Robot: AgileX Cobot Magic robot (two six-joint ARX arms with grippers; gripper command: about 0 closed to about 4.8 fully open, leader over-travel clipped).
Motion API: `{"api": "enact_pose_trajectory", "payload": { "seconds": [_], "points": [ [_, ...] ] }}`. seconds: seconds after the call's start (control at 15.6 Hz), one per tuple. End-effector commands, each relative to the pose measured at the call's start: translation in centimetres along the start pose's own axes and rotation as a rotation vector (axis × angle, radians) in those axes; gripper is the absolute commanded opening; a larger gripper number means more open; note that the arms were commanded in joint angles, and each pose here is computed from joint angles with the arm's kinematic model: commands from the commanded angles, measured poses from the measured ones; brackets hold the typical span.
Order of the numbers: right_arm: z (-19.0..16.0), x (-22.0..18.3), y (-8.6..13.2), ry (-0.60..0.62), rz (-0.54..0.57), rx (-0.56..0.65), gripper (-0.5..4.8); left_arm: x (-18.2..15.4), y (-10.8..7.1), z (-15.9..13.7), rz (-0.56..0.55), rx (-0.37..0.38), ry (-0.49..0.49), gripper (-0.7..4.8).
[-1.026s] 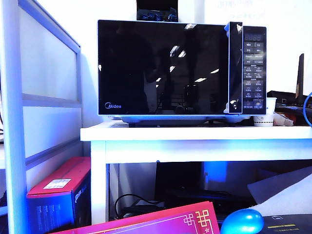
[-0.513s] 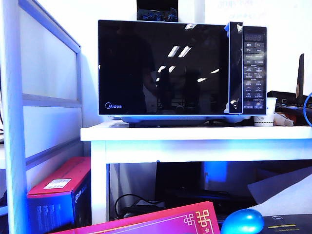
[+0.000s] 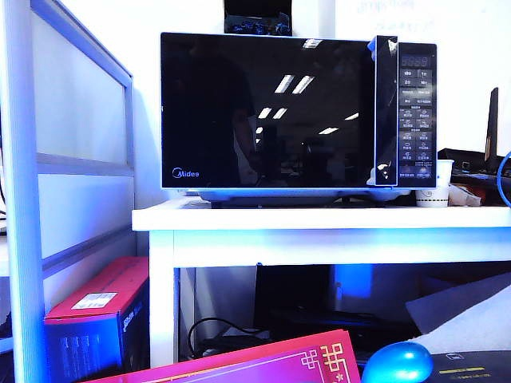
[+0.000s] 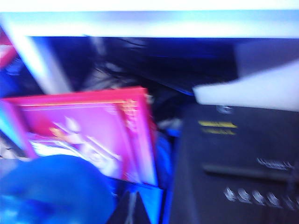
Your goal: Open the microwave door, place the orange inside the microwave, then close the microwave door.
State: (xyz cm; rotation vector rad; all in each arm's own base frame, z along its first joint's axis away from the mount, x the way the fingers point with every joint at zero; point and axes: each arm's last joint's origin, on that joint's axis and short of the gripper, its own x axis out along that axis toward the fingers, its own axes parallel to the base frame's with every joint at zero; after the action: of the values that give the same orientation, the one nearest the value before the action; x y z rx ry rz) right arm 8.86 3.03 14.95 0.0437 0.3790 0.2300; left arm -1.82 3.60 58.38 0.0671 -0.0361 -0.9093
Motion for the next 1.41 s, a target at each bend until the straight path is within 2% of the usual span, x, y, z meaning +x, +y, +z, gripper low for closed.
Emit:
{"api": "enact_pose_trajectory", "payload": {
  "seconds": [0.06, 0.19, 0.32, 0.45, 0.58, 0.71, 0.77, 0.96, 1.03, 1.15, 1.35, 1.41],
  "points": [
    [-0.4, 0.3, 0.0, 0.003, -0.003, 0.003, -0.01, 0.0, 0.0, 0.0, -0.004, -0.003, 0.004, -0.05],
    [-0.5, 0.3, 0.0, 0.004, -0.003, 0.003, -0.01, 0.1, 0.0, 0.0, 0.008, -0.001, 0.007, -0.05],
    [-0.5, 0.3, 0.0, 0.004, -0.003, 0.003, -0.01, 0.8, 0.1, 0.4, 0.064, 0.021, -0.010, -0.05],
    [-0.4, 0.3, 0.0, 0.003, -0.003, 0.003, -0.01, 2.9, 0.2, 2.1, 0.131, 0.025, -0.119, -0.05],
    [-0.4, 0.3, 0.0, 0.003, -0.003, 0.003, -0.01, 6.5, -0.1, 3.7, 0.143, 0.038, -0.203, -0.05],
    [-0.4, 0.3, 0.0, 0.003, -0.003, 0.003, -0.01, 11.1, -0.6, 3.9, 0.130, 0.068, -0.160, -0.05],
    [-0.4, 0.3, 0.0, 0.004, -0.003, 0.003, -0.01, 14.5, -1.1, 3.4, 0.120, 0.095, -0.083, -0.05],
    [-0.4, 0.3, 0.0, 0.004, -0.004, 0.003, -0.01, 18.7, -1.7, 2.1, 0.079, 0.113, 0.033, -0.05],
    [-0.4, 0.3, 0.0, 0.003, -0.003, 0.003, -0.01, 19.3, -1.8, 2.0, 0.078, 0.114, 0.040, -0.05],
    [-0.4, 0.3, 0.0, 0.003, -0.003, 0.003, -0.01, 18.8, -1.7, 3.0, 0.086, 0.089, -0.053, -0.05],
    [-0.4, 0.3, 0.0, 0.003, -0.003, 0.003, -0.01, 16.8, -0.8, 3.8, 0.059, 0.003, -0.181, -0.05],
    [-0.4, 0.3, 0.0, 0.003, -0.003, 0.003, -0.01, 16.3, -0.5, 3.6, 0.049, 0.008, -0.222, -0.05]
  ]
}}
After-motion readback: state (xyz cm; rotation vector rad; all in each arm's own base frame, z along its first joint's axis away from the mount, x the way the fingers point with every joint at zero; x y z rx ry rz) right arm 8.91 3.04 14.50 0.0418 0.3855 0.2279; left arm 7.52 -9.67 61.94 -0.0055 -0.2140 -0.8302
